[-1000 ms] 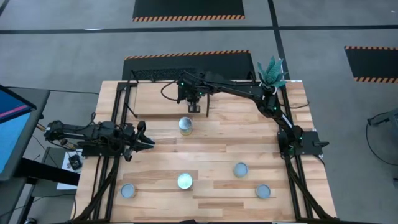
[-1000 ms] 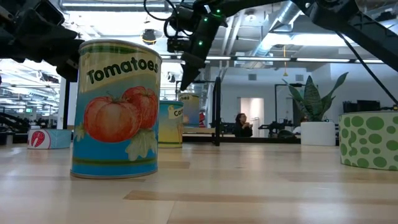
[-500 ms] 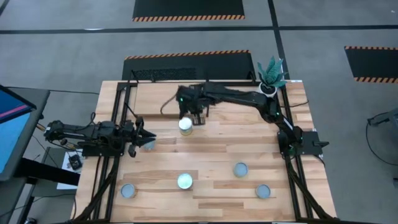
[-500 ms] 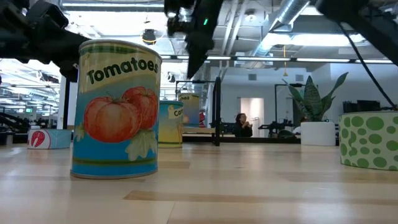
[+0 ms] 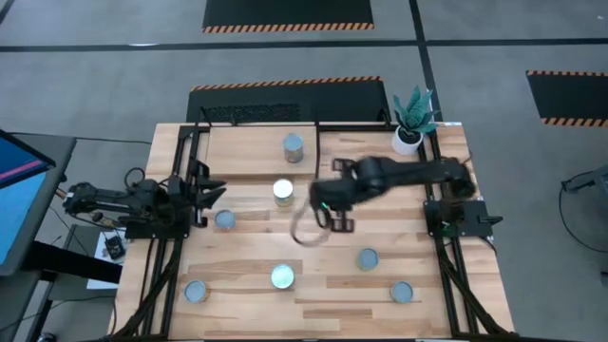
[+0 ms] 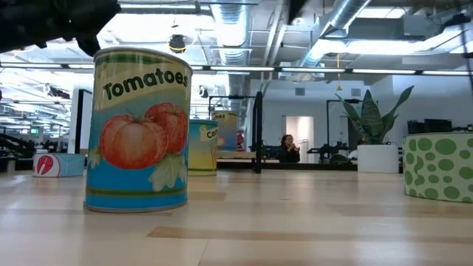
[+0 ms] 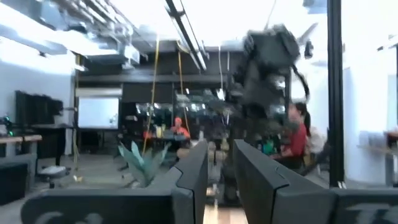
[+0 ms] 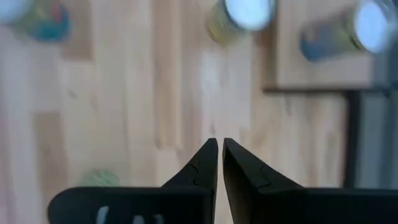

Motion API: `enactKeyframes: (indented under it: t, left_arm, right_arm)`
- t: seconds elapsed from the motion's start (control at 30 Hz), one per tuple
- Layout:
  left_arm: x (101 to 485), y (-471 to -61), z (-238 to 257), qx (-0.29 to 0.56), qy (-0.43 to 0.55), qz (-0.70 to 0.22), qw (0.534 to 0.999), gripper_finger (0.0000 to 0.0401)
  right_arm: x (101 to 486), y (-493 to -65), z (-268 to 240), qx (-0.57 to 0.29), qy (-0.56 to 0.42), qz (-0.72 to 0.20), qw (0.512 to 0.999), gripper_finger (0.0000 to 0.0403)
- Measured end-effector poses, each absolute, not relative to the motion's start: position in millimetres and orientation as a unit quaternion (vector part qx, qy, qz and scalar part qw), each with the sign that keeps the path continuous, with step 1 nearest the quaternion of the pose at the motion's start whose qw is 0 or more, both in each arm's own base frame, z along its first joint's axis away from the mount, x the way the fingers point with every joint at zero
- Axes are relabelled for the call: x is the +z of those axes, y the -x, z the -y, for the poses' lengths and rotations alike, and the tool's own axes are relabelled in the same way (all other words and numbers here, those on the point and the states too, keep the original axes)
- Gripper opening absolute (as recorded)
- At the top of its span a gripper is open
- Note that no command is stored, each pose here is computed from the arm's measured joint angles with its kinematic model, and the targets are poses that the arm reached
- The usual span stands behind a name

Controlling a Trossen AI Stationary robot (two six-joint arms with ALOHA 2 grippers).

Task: Pick and place cans onto a shelf
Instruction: Put the peach can on the shelf

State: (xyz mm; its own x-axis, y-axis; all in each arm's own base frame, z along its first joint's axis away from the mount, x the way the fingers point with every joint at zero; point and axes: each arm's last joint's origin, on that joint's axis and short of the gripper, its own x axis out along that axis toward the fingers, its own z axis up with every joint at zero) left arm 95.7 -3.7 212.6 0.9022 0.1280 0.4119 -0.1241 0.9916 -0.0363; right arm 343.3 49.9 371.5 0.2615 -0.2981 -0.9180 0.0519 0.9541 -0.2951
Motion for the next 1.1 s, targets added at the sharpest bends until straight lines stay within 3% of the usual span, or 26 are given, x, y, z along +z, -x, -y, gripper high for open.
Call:
enactKeyframes:
  t: [0.27,0.6,0.77,0.9,1.1]
  left_arm:
    - [261,-111,-1,0.103,-0.048,0.159,0.981,0.0068]
    - [342,-182,-43,0.206,-0.138,-0.156,0.956,0.0068]
    - [345,-234,-95,0.112,-0.119,-0.246,0.955,0.0068]
    - [324,-267,-145,0.025,-0.082,-0.327,0.941,0.0068]
    - [301,-294,-212,0.047,-0.016,-0.421,0.905,0.0068]
  right_arm:
    - [337,-277,-58,-0.261,0.081,-0.532,0.802,0.0049]
    - [260,-258,-48,-0.267,0.027,-0.466,0.843,0.0049]
    - [243,-261,-47,-0.259,0.017,-0.48,0.838,0.0049]
    - [238,-266,-54,-0.247,0.018,-0.482,0.841,0.0049]
    - [225,-270,-65,-0.244,0.023,-0.491,0.836,0.0049]
